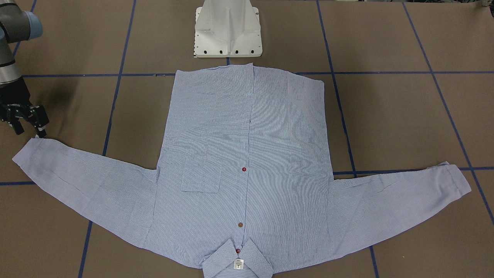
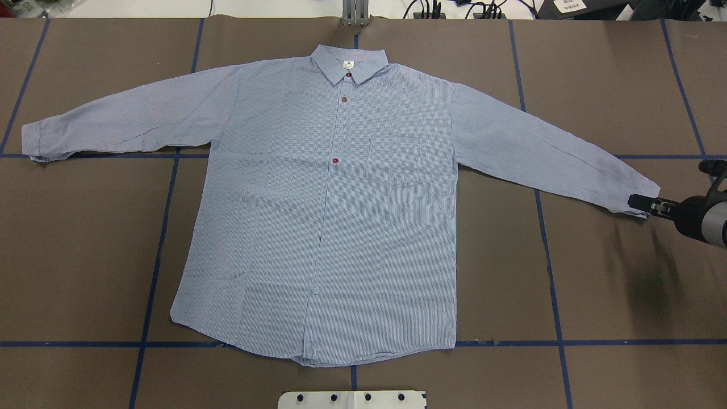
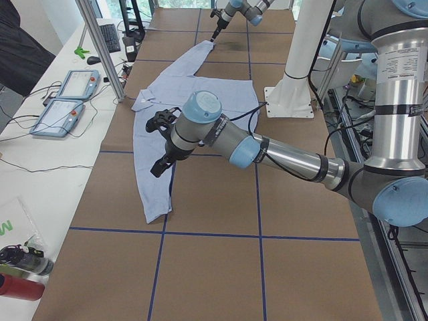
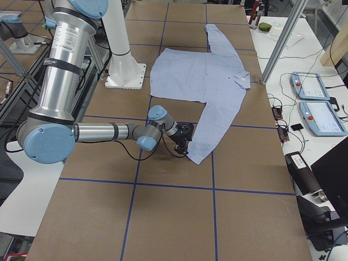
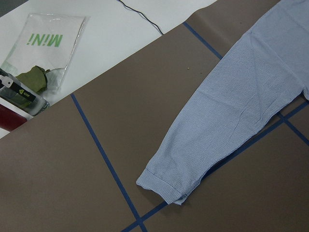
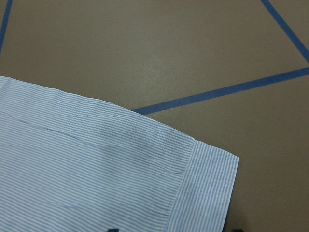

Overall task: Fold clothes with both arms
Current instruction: 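Lower the right gripper to the cuff of the sleeve nearest it and grasp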

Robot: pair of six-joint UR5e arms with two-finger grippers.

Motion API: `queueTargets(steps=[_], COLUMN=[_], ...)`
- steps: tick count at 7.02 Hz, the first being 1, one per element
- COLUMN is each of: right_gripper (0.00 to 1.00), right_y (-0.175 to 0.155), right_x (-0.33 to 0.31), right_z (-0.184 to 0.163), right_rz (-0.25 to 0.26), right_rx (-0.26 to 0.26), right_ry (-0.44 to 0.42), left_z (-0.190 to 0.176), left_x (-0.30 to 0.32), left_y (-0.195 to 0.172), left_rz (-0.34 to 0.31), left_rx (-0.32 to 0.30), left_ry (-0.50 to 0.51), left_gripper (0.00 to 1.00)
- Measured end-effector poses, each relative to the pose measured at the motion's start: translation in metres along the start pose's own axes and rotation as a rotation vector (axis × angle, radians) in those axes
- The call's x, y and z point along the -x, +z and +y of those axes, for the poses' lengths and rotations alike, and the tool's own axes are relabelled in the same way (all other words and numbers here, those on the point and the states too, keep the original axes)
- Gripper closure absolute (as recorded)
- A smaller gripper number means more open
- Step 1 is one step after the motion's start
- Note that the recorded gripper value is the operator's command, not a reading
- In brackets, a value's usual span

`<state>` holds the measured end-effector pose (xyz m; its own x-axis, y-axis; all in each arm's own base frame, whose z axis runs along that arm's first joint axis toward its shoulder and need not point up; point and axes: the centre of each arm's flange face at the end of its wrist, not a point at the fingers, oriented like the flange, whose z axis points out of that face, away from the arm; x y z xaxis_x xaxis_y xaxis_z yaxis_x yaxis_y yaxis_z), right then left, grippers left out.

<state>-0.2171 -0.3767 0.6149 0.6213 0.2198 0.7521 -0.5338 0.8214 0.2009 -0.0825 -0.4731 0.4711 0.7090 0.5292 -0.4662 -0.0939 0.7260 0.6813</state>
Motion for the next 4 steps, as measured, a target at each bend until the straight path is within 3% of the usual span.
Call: queueTargets(steps=[4], right_gripper=[0.33], right_y=[0.017], right_x=[-0.022], right_z=[0.01], right_rz=[0.008], right_rx=[-0.018], right_ry=[-0.007], left_z=[0.001], left_x=[0.001], left_y=[0.001], left_rz=[0.0], left_rx=[0.001], left_ry=[-0.001], left_gripper=[0.0])
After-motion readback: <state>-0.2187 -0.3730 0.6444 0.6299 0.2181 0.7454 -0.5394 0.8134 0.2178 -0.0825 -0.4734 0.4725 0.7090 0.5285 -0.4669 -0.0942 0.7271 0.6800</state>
